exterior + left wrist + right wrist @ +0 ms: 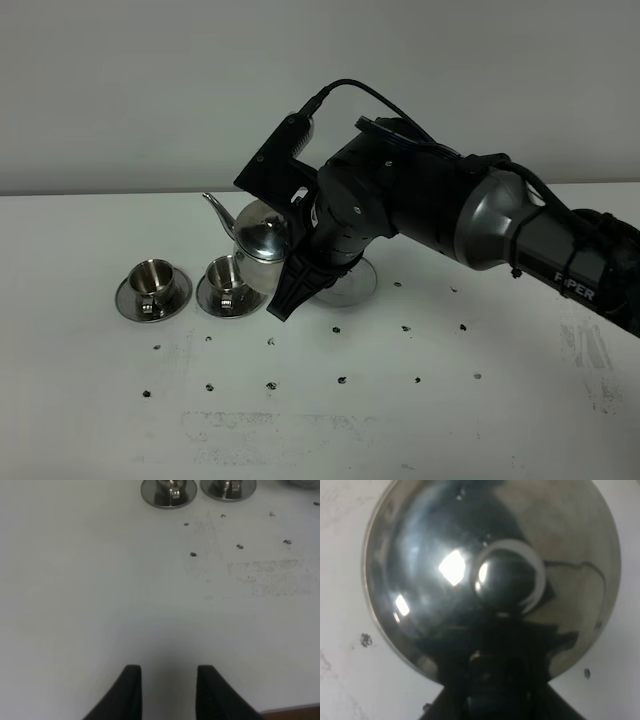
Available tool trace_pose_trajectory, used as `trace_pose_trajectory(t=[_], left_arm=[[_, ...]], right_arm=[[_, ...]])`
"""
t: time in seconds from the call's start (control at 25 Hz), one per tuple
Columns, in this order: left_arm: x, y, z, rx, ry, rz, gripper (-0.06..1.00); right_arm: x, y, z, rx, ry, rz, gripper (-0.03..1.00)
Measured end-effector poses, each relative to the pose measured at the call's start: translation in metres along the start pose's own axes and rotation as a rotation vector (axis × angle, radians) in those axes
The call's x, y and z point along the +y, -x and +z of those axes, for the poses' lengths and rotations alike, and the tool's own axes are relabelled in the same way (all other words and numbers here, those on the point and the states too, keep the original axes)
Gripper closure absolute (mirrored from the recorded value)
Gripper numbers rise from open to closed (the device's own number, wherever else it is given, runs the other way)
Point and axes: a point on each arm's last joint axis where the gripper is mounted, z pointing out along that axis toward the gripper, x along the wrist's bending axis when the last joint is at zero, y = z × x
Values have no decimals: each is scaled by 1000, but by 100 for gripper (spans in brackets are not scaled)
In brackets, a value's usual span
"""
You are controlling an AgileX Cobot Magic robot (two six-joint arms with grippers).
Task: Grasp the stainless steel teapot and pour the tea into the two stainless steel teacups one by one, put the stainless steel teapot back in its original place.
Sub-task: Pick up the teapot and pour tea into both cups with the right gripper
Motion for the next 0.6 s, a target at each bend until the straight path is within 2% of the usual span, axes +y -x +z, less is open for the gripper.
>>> trace_pose_trajectory(t=[0.28,0.6], left_arm=[[0,0,0,0,0,0,66],[0,0,0,0,0,0,66]], right_arm=[[8,8,28,-43,-117,-140,78],[25,14,52,-58,-161,-276,78]])
